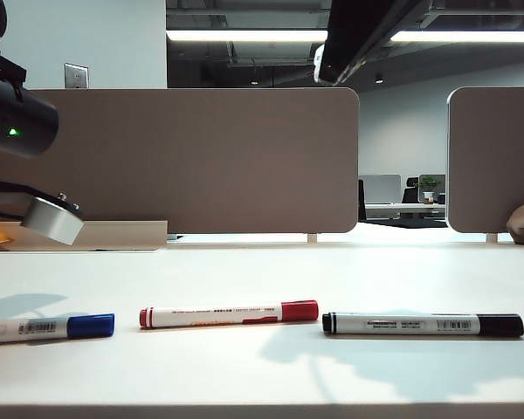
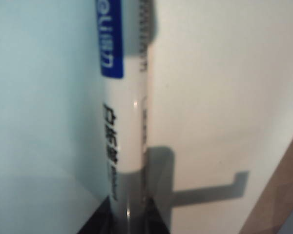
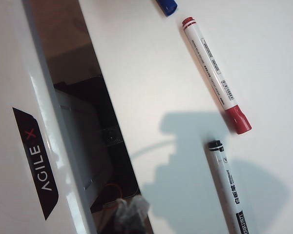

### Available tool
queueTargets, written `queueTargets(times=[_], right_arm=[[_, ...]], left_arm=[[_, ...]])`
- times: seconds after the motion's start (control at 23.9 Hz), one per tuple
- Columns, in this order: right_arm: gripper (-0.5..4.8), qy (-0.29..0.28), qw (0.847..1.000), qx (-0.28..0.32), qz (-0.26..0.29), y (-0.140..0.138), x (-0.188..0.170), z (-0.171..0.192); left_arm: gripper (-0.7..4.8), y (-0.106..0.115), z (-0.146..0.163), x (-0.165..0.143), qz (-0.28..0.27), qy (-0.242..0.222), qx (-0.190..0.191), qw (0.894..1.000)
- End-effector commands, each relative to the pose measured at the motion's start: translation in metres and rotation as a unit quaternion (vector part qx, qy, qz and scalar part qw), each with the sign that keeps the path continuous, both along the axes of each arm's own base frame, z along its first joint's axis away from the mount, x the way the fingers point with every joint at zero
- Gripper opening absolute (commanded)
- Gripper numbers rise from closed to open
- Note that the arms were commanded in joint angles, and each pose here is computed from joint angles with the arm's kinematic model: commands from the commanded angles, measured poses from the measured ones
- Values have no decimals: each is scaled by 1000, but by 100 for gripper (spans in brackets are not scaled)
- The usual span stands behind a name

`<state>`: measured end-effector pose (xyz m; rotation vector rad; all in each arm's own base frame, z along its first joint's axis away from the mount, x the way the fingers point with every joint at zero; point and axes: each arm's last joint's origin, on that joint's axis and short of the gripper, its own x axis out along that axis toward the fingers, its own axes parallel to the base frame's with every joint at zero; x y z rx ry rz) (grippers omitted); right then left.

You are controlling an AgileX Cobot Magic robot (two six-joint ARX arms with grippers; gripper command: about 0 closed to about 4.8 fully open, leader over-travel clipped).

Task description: Pick up the markers one by one and line them up horizontally in a straight line on the table.

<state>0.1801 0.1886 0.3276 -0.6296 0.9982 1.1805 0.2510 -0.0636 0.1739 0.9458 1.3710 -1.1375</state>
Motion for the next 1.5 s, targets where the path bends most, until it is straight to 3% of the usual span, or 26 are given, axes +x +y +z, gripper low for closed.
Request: queueTargets(times=[0.04, 0.5, 0.96, 1.29, 1.5], right_arm=[[-2, -2, 1000, 6, 3, -1, -1, 3], [-2, -1, 1000, 5, 2, -1, -1, 3], [-2, 3, 1000, 3, 3, -2, -2, 2], [-2, 6, 1000, 0, 3, -2, -2, 2], [-2, 7, 1000, -1, 3, -2, -2, 2]], left_arm=[[81, -1, -2, 4, -14, -22, -8, 1000], [82, -2, -2, 10, -26, -56, -17, 998], [154, -2, -2, 10, -24, -53, -10, 998], [158, -2, -2, 9, -22, -54, -6, 998], [193, -2, -1, 10, -10, -55, -6, 998]])
